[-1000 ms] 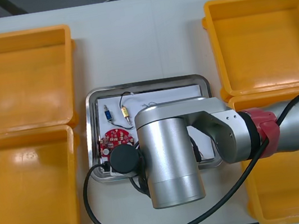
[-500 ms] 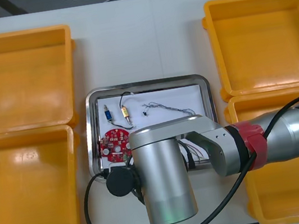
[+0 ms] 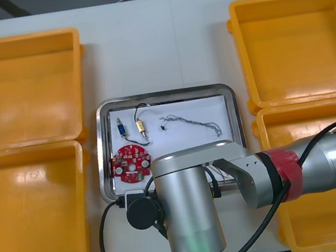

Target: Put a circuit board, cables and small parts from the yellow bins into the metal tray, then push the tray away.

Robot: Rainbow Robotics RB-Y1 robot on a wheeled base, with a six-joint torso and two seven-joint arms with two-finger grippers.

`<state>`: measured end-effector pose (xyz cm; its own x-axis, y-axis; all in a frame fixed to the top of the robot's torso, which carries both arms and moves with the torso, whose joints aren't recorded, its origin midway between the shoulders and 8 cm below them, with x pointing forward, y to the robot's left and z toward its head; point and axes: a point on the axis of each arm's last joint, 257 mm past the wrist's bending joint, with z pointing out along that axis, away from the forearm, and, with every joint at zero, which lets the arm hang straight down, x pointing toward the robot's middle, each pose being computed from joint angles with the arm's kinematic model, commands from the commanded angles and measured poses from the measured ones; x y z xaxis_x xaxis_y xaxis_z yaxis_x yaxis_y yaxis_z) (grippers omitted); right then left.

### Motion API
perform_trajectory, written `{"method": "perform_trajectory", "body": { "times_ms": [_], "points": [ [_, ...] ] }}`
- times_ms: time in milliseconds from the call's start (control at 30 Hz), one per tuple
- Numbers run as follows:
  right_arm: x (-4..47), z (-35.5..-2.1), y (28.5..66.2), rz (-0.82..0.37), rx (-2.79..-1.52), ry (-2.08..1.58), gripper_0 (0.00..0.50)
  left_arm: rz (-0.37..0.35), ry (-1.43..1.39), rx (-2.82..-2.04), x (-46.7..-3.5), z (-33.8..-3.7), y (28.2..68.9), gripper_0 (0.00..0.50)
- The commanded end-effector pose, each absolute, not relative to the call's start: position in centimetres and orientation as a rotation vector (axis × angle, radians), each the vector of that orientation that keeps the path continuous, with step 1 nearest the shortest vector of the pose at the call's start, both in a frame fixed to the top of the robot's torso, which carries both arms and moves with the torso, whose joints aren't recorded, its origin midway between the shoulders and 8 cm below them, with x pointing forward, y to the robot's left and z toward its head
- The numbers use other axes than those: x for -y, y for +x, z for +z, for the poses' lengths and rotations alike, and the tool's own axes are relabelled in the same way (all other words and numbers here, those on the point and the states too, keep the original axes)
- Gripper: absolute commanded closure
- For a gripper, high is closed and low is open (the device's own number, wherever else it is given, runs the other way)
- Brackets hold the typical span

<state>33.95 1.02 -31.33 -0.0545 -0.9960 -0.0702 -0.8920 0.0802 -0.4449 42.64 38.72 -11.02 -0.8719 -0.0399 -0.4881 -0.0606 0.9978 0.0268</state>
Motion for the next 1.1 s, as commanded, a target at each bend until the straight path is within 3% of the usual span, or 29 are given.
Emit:
{"method": "perform_trajectory", "body": {
  "times_ms": [33,367,400,433,467,500,567,1100],
  "points": [
    [-2.2,-32.2,32.9,-0.388,-1.943,-1.948,0.0,0.063,-0.011,-2.603,-38.5,-10.4,42.4,0.0],
    [-2.2,-32.6,33.5,-0.403,-1.946,-1.94,0.006,0.073,0.001,-2.604,-38.3,-10.6,42.1,0.0],
    [-2.1,-32.6,33.6,-0.405,-1.947,-1.939,0.065,0.071,0.004,-2.603,-38.3,-10.6,42.1,0.0],
    [-2.2,-32.6,33.5,-0.402,-1.944,-1.941,0.094,0.073,0.002,-2.604,-38.3,-10.7,42.0,0.0],
    [-2.2,-32.6,33.5,-0.404,-1.944,-1.941,0.213,0.074,0.004,-2.604,-38.3,-10.7,42.0,0.0],
    [-2.1,-32.6,33.6,-0.406,-1.945,-1.942,0.368,0.075,0.005,-2.604,-38.3,-10.7,42.0,0.0],
    [-2.1,-32.6,33.7,-0.41,-1.945,-1.936,0.488,0.078,0.008,-2.602,-38.3,-10.7,41.9,0.0],
    [-1.6,-30.0,37.3,-0.505,-1.889,-1.868,0.5,0.065,0.006,-2.597,-38.0,-10.7,42.1,0.0]
  ]
}}
